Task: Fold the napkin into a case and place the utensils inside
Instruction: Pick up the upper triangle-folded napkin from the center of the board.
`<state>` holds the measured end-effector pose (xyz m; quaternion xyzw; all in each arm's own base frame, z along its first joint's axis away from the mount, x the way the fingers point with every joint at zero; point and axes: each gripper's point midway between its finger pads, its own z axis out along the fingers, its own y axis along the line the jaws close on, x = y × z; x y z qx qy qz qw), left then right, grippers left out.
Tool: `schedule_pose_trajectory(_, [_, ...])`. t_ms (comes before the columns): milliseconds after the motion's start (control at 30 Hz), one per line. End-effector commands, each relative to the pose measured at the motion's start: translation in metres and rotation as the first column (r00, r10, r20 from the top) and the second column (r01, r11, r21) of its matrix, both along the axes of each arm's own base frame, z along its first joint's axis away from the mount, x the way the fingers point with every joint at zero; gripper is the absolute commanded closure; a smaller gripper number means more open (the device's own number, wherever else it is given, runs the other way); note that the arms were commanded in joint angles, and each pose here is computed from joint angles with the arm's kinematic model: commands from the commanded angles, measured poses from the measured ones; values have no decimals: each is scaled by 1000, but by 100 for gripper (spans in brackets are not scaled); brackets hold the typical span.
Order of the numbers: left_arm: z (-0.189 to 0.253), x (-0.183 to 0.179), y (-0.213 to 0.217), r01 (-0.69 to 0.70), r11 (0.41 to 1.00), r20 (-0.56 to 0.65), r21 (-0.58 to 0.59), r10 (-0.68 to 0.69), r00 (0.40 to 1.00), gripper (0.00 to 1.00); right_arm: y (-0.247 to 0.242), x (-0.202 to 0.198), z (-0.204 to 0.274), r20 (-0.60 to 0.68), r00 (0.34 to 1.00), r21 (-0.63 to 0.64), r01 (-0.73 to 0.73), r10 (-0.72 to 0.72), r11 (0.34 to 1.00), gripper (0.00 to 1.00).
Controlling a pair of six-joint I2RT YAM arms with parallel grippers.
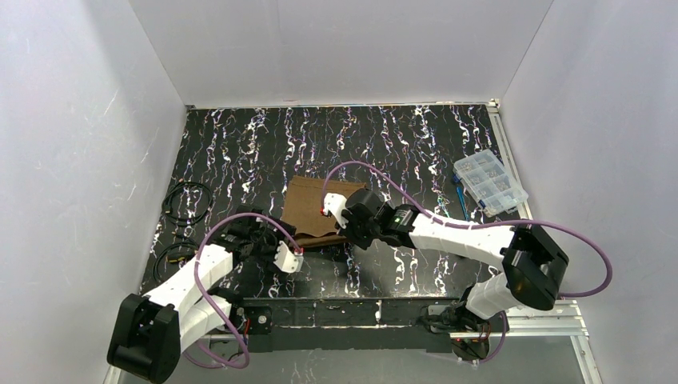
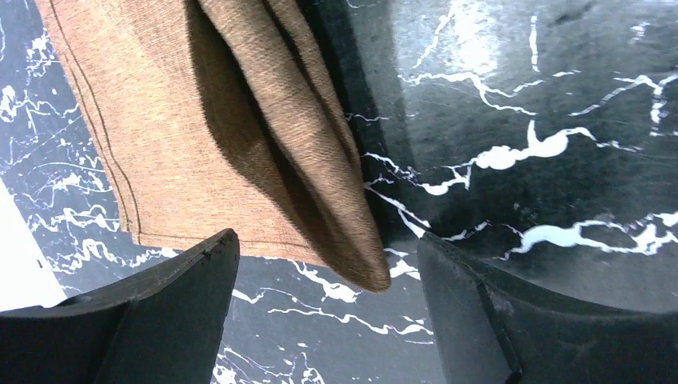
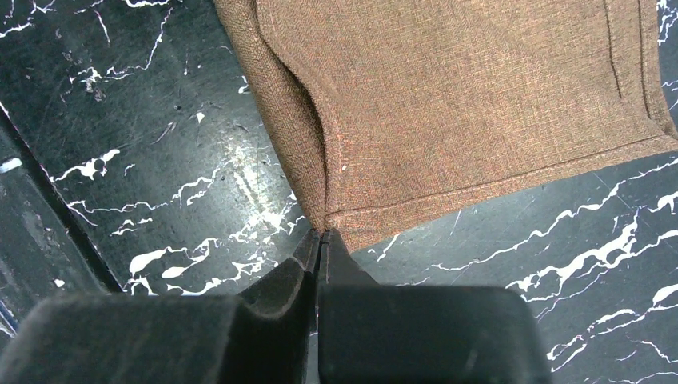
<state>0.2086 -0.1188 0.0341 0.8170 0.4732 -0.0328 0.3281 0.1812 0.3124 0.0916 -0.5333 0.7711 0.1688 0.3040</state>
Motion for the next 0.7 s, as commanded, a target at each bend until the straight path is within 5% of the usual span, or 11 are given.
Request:
schedule_pose_trajectory(0, [-7,5,-5,-16,999,10,-30,16,1000,20,9,3,6,4,1000,39,3,-3,999,99])
schedule_pose_trajectory(400, [-22,8,-13,-42,999,-18,-9,42,999,31,7,22,20,-28,998,130,59,-56,990,99])
schedule_pose_trajectory(667, [-15,-26,-17,-26,999,-116,-34,22,993,30,10,33,36,-50,996,206,87,-78,975,99])
